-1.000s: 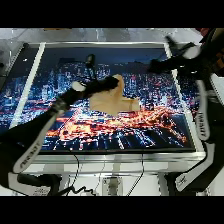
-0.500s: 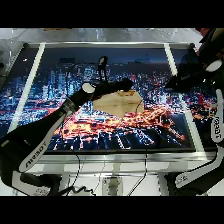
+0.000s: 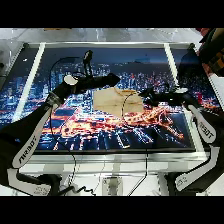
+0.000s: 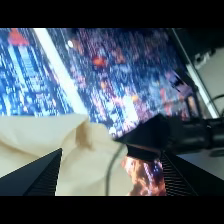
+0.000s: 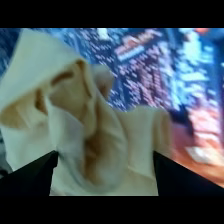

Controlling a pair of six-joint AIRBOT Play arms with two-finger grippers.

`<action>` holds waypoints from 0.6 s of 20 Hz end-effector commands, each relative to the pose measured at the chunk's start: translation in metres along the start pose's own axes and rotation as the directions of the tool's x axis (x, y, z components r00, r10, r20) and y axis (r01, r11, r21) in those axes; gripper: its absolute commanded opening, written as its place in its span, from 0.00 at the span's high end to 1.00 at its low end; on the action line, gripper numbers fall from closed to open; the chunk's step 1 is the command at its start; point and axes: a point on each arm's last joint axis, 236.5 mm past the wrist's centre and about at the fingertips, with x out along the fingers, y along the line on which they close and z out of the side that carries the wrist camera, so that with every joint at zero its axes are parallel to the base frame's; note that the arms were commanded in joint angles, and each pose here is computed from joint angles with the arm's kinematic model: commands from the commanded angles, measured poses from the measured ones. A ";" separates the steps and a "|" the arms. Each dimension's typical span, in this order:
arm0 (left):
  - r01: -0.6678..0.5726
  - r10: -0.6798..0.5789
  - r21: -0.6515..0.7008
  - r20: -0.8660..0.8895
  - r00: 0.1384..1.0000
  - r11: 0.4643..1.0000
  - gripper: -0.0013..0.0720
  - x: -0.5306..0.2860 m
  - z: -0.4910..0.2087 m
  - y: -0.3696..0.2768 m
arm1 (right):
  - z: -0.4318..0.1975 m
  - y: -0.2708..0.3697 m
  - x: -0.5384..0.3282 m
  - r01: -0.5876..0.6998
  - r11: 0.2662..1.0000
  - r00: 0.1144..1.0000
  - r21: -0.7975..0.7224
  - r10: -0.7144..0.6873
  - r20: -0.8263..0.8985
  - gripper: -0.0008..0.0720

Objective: Fold the clothes and pants, and hang the long-sleeved shirts on hangers.

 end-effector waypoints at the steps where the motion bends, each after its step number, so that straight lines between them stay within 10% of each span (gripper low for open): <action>1: 0.017 -0.017 -0.004 -0.025 1.000 1.000 0.03 -0.004 -0.003 0.000 | 0.005 0.011 0.039 -0.014 0.994 0.994 0.106 0.002 0.113 0.05; 5: 0.028 -0.028 -0.004 -0.040 0.999 1.000 0.03 -0.005 -0.006 -0.002 | -0.021 0.005 0.069 0.022 0.992 0.998 0.124 -0.029 0.054 0.21; 8: 0.030 -0.030 -0.004 -0.042 0.999 1.000 0.03 -0.005 -0.007 -0.003 | -0.019 0.003 0.066 0.083 0.997 0.996 -0.005 -0.082 0.037 0.91; 12: 0.051 -0.051 -0.004 -0.068 0.996 0.999 0.03 -0.015 -0.008 0.000 | 0.016 0.002 0.024 0.236 0.925 0.972 -0.297 -0.228 0.063 0.98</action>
